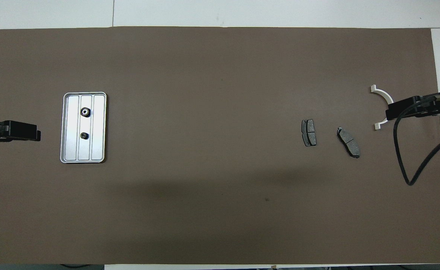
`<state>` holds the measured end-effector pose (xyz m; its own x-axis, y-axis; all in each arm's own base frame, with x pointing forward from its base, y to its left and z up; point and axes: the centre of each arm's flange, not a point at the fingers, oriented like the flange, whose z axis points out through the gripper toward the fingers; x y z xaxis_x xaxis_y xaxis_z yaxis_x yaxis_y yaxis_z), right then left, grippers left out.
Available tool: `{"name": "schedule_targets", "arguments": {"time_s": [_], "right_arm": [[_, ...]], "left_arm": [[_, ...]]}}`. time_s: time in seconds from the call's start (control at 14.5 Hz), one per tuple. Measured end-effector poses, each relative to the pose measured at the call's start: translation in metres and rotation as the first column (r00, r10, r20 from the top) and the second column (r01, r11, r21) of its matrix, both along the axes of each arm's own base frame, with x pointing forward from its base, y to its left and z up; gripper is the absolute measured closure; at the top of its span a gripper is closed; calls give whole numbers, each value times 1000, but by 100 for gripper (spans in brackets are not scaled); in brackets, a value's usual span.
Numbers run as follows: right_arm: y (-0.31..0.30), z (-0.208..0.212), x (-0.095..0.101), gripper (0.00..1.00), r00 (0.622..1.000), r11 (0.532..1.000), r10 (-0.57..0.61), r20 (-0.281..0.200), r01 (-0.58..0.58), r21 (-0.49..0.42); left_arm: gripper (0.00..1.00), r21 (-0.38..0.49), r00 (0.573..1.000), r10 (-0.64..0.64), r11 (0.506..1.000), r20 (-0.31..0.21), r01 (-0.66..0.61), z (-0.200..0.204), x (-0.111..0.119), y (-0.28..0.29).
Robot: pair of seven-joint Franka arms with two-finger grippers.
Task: Place bearing gear from tray to pile
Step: 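Move the left gripper over the silver tray toward the dark gear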
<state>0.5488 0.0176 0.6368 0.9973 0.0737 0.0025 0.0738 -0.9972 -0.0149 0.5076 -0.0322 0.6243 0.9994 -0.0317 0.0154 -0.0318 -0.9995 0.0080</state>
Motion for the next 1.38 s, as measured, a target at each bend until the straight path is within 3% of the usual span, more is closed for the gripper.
{"name": "schedule_targets", "arguments": {"time_s": [1.03, 1.17, 1.38], "right_arm": [[2, 4, -2, 0, 1000, 1000, 4, 7, -4, 0], [2, 4, -1, 0, 1000, 1000, 4, 13, -4, 1], [2, 5, -1, 0, 1000, 1000, 4, 17, -4, 1]], "left_arm": [[0, 1, 1000, -22, 1000, -9, 22, -1, -3, -11], [0, 2, 1000, -22, 1000, -15, 22, -9, -5, -11], [0, 3, 1000, -24, 1000, 17, 24, -42, -9, -13]]}}
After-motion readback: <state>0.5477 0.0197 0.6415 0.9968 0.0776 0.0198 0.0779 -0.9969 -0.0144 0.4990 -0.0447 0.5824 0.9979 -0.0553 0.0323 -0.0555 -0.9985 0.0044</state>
